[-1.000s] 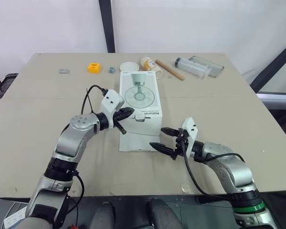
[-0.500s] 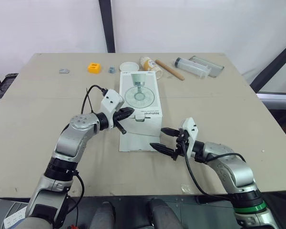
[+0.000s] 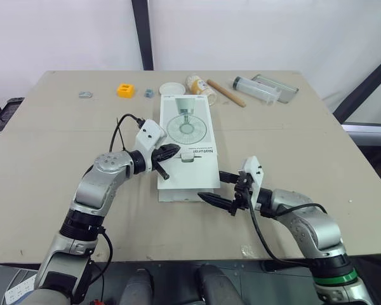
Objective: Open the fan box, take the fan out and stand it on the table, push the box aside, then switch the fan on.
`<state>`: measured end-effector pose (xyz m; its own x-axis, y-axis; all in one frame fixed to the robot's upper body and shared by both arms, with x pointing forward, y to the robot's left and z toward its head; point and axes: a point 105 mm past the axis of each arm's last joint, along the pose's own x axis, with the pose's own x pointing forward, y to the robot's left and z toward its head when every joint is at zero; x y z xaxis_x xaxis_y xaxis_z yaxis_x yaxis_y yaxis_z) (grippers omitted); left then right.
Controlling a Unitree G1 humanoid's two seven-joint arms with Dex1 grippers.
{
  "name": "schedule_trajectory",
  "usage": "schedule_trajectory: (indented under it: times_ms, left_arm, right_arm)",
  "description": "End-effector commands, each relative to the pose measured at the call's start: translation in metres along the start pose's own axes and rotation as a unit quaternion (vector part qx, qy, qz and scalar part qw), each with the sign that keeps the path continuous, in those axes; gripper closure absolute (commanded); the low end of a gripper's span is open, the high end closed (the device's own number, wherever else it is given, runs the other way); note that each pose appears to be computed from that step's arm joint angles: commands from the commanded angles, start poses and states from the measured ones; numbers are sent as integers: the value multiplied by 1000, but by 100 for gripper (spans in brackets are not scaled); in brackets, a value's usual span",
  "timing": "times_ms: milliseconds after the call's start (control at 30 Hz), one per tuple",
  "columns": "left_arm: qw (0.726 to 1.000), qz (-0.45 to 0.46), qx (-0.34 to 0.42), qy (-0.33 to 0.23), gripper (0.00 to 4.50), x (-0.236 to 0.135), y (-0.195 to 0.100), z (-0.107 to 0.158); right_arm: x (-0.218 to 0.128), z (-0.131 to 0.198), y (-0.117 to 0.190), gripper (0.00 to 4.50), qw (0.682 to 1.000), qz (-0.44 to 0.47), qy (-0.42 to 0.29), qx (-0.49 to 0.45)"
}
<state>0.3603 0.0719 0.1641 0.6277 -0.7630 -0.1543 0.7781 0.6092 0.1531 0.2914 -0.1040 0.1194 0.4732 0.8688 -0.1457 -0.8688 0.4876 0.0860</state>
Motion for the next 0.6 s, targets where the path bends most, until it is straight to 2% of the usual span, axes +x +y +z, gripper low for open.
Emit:
schedule_trajectory:
  times_ms: [33,333,600]
  left_arm:
    - [1000,-7,-11,17,433,1,-3,-10]
    - [1000,13,-10,13,433,-6,13,-8]
    - [1000,20,-13,-6,433,-11,23,1]
  right_arm:
    - [-6,20,4,0,999,5,-29,-23]
    - [-7,44,16,0,997,25,-59,-40]
    - [-7,51,23,0,996,32,-63,-46]
